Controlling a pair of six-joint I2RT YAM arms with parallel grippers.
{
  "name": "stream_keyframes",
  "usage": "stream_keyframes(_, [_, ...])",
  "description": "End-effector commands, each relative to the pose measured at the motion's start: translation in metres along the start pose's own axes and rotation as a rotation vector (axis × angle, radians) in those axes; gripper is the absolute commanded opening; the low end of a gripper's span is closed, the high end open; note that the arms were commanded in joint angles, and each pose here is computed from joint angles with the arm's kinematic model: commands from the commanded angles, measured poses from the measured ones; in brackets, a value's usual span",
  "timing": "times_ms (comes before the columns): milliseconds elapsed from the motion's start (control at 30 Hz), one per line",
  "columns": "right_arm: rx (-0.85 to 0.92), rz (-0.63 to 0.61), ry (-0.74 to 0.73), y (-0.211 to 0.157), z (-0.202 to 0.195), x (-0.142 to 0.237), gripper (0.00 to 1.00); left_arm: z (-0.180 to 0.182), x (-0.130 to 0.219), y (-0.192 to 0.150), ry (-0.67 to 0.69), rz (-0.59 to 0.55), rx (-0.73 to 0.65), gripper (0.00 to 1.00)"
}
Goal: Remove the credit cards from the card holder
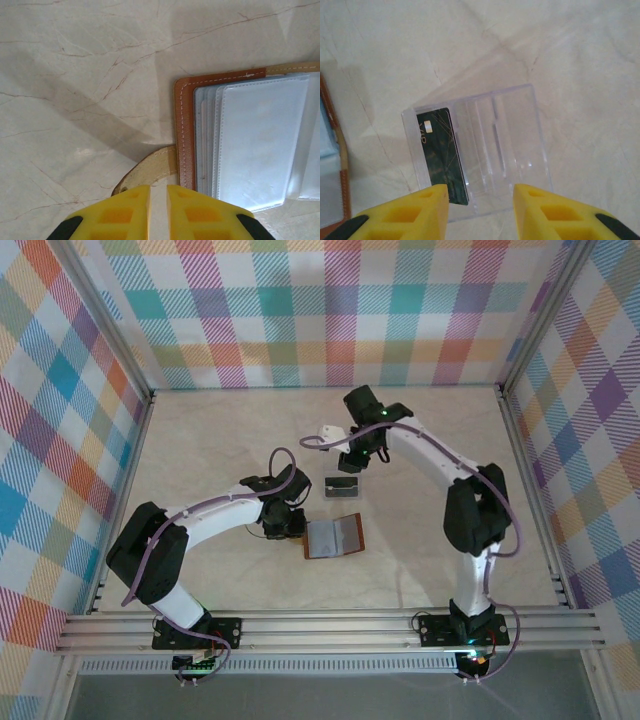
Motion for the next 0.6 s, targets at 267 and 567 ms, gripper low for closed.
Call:
stream_keyframes(267, [-0.605, -0.313, -0.070, 0.020, 0.030, 0.046, 0.44, -0.006, 0.004, 0.007, -0.074, -0.036, 0.028, 0.16])
stream_keyframes(567, [-1.055, -0.309, 0.105, 0.008, 0.070, 0.034, 0.40, -0.011, -0.007, 0.010, -0.106, -0.032, 0.069, 0.16])
Point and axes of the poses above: each hand's point on the last joint's axis, 136 mm out from that joint toward the fingers, its own x axis back along the fingers, its own z axis along the line the jaws close on, y = z × x, the point moved 3 cm from there along x, back along the fingers, and after that the axes turned 10 degrees about x, right-handed, at the moved point
